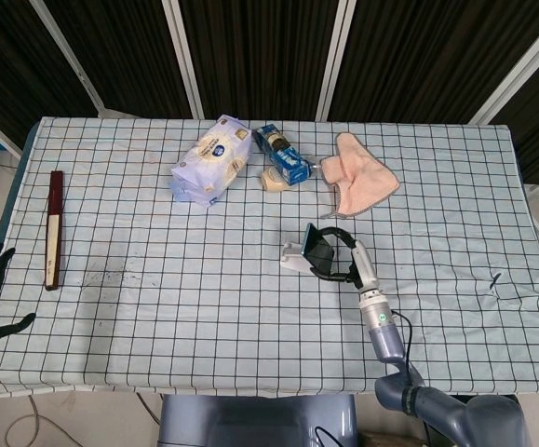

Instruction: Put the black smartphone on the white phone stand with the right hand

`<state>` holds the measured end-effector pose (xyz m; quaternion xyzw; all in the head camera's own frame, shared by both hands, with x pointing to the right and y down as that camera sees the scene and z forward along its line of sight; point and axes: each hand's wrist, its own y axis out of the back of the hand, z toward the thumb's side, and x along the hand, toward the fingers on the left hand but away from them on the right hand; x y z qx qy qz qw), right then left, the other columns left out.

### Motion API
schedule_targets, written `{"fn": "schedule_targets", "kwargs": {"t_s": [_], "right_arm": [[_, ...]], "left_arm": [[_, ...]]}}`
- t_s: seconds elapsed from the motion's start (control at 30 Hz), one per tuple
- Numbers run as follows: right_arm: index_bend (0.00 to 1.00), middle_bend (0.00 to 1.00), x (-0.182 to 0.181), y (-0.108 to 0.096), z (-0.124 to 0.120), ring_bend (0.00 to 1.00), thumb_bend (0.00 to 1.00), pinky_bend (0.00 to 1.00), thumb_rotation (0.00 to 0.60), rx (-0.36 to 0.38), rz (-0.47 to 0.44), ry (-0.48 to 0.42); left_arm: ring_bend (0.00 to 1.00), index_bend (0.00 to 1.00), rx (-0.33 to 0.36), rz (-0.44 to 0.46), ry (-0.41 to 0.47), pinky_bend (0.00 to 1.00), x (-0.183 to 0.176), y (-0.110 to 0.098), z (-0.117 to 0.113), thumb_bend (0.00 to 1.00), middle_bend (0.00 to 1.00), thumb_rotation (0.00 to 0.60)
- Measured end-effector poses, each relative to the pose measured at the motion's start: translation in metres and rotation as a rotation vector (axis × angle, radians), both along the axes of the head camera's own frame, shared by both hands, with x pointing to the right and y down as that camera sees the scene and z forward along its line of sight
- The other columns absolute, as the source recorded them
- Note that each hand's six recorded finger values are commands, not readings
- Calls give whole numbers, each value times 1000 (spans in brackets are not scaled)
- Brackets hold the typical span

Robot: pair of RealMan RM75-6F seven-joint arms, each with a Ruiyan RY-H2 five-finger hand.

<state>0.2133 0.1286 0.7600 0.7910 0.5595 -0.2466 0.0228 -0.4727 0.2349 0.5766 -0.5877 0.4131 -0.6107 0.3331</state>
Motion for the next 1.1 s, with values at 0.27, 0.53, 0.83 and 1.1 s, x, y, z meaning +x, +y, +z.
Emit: {"fn": "schedule_targets", "kwargs": {"t_s": [0.27, 0.53, 0.83, 1.1], "right_arm": [[337, 278, -2, 2, 0, 178, 291, 161, 600, -6, -4, 0], [273, 227, -5, 4, 1, 130, 143, 160, 600, -13, -10, 5], [98, 100, -5, 4, 0, 30, 34, 141, 600, -8, -11, 16], [0, 1, -3, 5, -7, 0, 6, 141, 600, 16, -17, 48]], "left_arm": [[0, 0, 0, -1, 1, 0, 0, 0, 0, 0, 0, 600], [0, 0, 0, -3, 1, 0, 0, 0, 0, 0, 0, 600], [0, 0, 1, -4, 5, 0, 0, 0, -1, 0, 0, 600], [0, 0, 6, -1, 12, 0, 0, 0, -2, 0, 0, 600]]}}
